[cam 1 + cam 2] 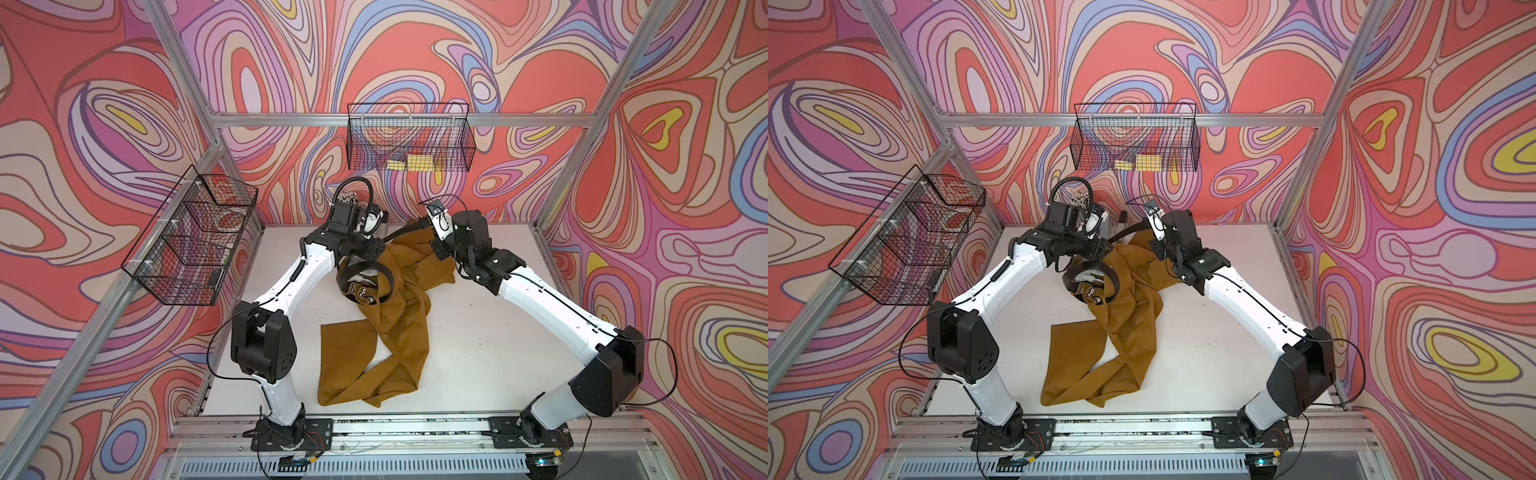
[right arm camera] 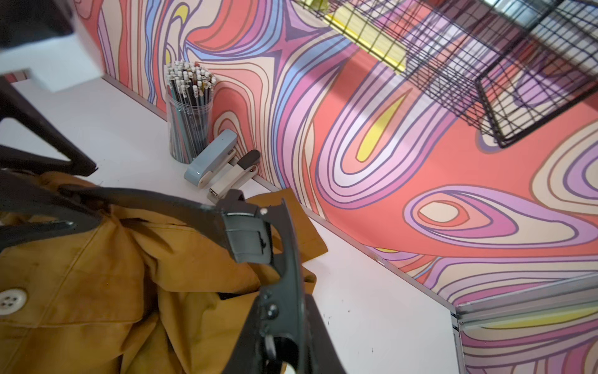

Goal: Remove the belt from the trousers

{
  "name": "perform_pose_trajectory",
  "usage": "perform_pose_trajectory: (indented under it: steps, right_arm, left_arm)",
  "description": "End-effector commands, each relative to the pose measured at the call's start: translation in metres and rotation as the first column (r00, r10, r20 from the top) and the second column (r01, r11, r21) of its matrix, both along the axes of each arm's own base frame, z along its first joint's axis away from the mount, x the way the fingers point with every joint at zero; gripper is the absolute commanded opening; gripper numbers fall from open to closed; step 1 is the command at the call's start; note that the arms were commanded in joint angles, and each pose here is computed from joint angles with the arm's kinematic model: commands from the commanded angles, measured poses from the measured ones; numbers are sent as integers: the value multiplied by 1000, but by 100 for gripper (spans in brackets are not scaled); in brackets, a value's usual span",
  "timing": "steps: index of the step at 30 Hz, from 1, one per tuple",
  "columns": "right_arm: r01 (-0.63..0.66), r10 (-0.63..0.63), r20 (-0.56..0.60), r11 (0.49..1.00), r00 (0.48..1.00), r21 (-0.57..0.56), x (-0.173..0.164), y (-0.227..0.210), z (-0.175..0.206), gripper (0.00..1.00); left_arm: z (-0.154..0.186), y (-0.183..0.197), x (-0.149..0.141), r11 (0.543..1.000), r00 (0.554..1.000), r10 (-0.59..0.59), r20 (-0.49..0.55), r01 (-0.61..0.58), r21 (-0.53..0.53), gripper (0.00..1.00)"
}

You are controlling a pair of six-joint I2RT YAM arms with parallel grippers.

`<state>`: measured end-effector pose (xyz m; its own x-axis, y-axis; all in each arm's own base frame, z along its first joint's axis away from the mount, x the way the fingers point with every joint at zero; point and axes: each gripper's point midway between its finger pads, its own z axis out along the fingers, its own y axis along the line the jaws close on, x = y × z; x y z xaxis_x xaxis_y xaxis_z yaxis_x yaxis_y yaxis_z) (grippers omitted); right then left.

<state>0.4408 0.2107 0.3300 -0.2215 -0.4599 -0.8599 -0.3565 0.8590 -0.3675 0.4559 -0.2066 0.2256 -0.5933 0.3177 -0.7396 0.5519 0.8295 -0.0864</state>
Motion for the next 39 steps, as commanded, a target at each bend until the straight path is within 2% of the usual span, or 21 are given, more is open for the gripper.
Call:
perform_pose_trajectory:
  steps: [1, 3, 5, 7, 8, 9, 13, 19, 23, 25, 28, 30, 32, 34, 35, 37, 39]
  right_arm:
    - [31, -69, 191, 980, 979, 195, -2, -26, 95, 0]
    - [-39, 2, 178, 978, 984, 203, -6, -15, 93, 0]
    - [-15, -21, 163, 976, 986, 216, -5, -18, 92, 0]
    - [51, -91, 184, 977, 979, 209, -4, -32, 98, 0]
    - [89, -133, 211, 974, 968, 206, -6, -43, 108, 0]
    - [118, -167, 240, 971, 956, 206, -8, -55, 121, 0]
    - [203, -282, 358, 948, 890, 244, -21, -104, 187, 0]
    - [256, -374, 483, 921, 792, 294, -48, -154, 276, 0]
    - [277, -400, 508, 912, 763, 303, -60, -167, 301, 0]
    - [284, -405, 496, 910, 768, 302, -61, -171, 302, 0]
    - [253, -369, 430, 918, 824, 304, -52, -163, 280, 0]
    - [175, -286, 357, 934, 889, 312, -42, -143, 250, 0]
    - [48, -146, 251, 933, 957, 358, -35, -111, 205, 0]
    - [-90, 35, 143, 912, 989, 401, -34, -76, 152, 0]
    - [-147, 122, 86, 891, 989, 430, -36, -60, 122, 0]
    - [-150, 189, -29, 855, 982, 496, -38, -45, 64, 0]
    - [-77, 171, -136, 851, 976, 519, -37, -46, 5, 2]
  left_arm:
    - [-6, 6, -10, 999, 1000, -30, 3, 30, 16, 51]
    - [4, -1, -11, 998, 997, -59, 41, 60, -31, 33]
    - [14, -2, -8, 997, 995, -52, 87, 57, -53, 22]
    - [15, 4, -4, 999, 994, -24, 102, 27, -30, 24]
    - [12, 7, -2, 1000, 995, -18, 97, 19, -6, 29]
    - [6, 11, -1, 1000, 997, -14, 81, 13, 17, 34]
    - [-23, 22, 0, 998, 1000, -5, 0, 5, 70, 43]
    - [-36, 27, 0, 997, 1000, 26, -10, -26, 66, 49]
    - [-37, 32, 3, 996, 999, 43, -7, -42, 72, 50]
    - [-37, 33, 3, 997, 999, 43, -9, -42, 62, 44]
    - [-31, 29, 1, 999, 1000, 20, 4, -20, 32, 26]
    - [-19, 26, 0, 1000, 999, 7, 35, -7, 3, 15]
    - [2, 22, 0, 999, 996, 1, 89, 2, -37, 3]
    - [23, 19, 0, 997, 989, -3, 145, 14, -71, 0]
    - [34, 18, 0, 996, 985, -8, 171, 22, -84, 0]
    - [51, 16, -2, 995, 979, -18, 202, 38, -96, 0]
    - [64, 16, -3, 994, 974, -21, 225, 44, -99, 0]
